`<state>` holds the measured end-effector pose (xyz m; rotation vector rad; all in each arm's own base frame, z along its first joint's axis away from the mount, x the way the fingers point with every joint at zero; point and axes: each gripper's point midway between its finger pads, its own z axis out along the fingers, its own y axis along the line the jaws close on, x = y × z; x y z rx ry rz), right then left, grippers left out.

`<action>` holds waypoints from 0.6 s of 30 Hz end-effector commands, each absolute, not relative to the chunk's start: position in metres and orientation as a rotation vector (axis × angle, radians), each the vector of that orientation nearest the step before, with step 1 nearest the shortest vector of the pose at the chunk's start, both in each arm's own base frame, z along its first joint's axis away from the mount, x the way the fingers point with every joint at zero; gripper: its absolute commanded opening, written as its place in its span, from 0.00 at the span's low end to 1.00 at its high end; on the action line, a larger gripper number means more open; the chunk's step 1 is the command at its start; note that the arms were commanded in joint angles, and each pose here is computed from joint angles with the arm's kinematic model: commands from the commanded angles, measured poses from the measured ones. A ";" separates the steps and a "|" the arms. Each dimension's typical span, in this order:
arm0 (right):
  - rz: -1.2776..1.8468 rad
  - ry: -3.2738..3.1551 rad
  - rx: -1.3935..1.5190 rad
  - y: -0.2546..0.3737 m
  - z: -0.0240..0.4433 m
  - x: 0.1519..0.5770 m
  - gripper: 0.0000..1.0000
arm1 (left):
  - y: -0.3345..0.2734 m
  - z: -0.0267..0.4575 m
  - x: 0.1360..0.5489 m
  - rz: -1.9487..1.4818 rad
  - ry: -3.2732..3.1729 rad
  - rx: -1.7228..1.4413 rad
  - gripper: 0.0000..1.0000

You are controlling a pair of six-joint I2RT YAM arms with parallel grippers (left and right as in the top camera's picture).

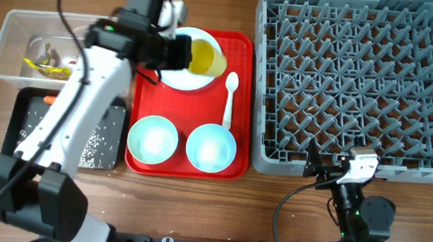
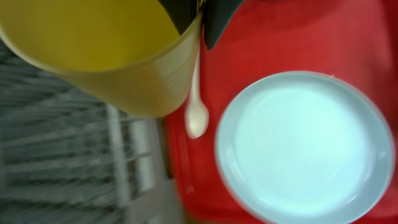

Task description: Sort waste into correct bins and load items into the dishwasher rack

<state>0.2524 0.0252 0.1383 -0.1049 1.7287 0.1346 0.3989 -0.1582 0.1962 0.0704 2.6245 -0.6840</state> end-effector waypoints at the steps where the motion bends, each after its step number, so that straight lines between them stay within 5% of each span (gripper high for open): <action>1: 0.122 1.726 -0.102 0.023 0.139 0.253 1.00 | -0.170 0.251 0.392 -1.190 2.425 0.202 0.04; 9: -0.057 1.732 -0.136 0.006 0.136 0.254 1.00 | -0.145 0.308 0.386 -1.594 2.140 0.270 0.04; 18: -0.019 1.726 -0.167 0.013 0.137 0.254 1.00 | -0.142 0.311 0.386 -1.626 2.137 0.240 0.04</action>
